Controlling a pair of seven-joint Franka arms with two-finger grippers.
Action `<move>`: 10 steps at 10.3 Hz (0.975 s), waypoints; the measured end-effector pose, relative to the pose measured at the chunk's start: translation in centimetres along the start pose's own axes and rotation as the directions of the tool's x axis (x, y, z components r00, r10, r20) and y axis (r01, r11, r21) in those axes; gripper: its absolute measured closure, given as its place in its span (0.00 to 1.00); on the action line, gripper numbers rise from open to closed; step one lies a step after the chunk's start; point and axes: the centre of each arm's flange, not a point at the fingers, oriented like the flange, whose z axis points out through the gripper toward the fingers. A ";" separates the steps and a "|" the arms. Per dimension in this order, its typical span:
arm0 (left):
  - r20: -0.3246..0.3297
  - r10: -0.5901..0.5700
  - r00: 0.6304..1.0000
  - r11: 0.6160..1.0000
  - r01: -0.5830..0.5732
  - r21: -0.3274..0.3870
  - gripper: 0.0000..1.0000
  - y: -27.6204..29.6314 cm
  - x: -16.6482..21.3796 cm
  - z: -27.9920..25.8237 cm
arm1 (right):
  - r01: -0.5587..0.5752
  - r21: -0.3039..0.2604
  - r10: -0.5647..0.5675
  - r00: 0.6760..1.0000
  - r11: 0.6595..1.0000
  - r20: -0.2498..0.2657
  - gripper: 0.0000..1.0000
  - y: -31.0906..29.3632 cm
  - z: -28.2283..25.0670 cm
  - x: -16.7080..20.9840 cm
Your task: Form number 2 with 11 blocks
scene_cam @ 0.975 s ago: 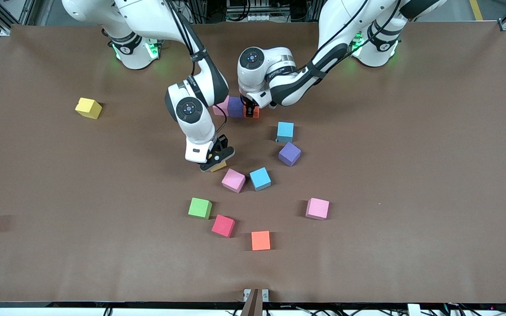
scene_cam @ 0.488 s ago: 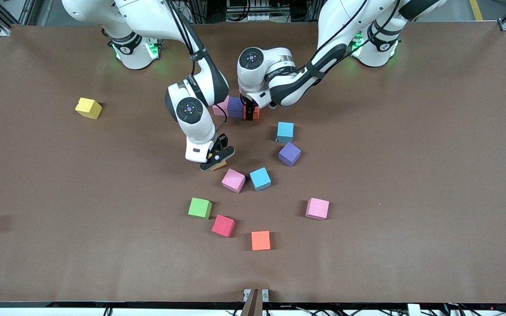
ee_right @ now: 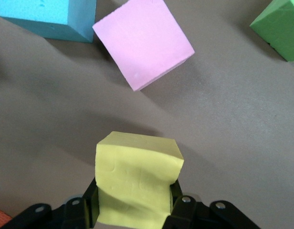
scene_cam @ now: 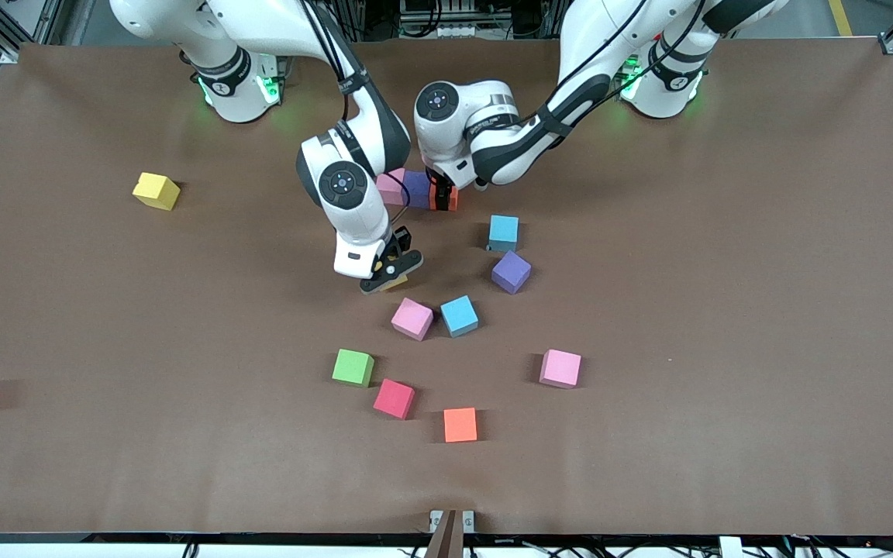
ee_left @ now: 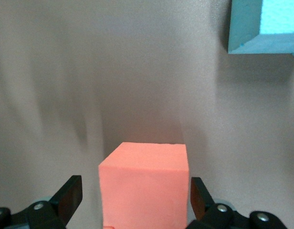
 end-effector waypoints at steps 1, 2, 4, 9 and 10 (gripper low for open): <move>-0.009 0.003 1.000 1.000 -0.003 0.000 0.00 -0.1 -0.3 -0.6 | -0.011 0.003 0.011 1.000 1.000 0.006 0.42 -0.6 -0.2 -0.1; -0.015 0.008 1.000 1.000 -0.008 -0.002 0.00 -0.2 -0.7 -1.4 | -0.017 0.005 0.017 1.000 1.000 0.008 0.42 -1.5 -0.4 -0.3; -0.031 0.017 0.999 1.000 -0.017 -0.006 0.00 -0.5 -0.6 -2.8 | -0.037 0.012 0.037 0.999 0.999 0.013 0.42 -1.6 -1.1 -0.4; -0.060 0.015 0.998 1.000 -0.014 0.023 0.00 1.8 2.0 -6.2 | -0.081 0.013 0.080 0.996 0.997 0.031 0.42 -2.1 -1.0 -0.7; -0.063 0.004 0.998 1.000 -0.002 0.028 0.00 3.1 3.1 -6.9 | -0.115 0.012 0.114 0.993 0.993 0.041 0.42 -2.8 -0.9 -0.9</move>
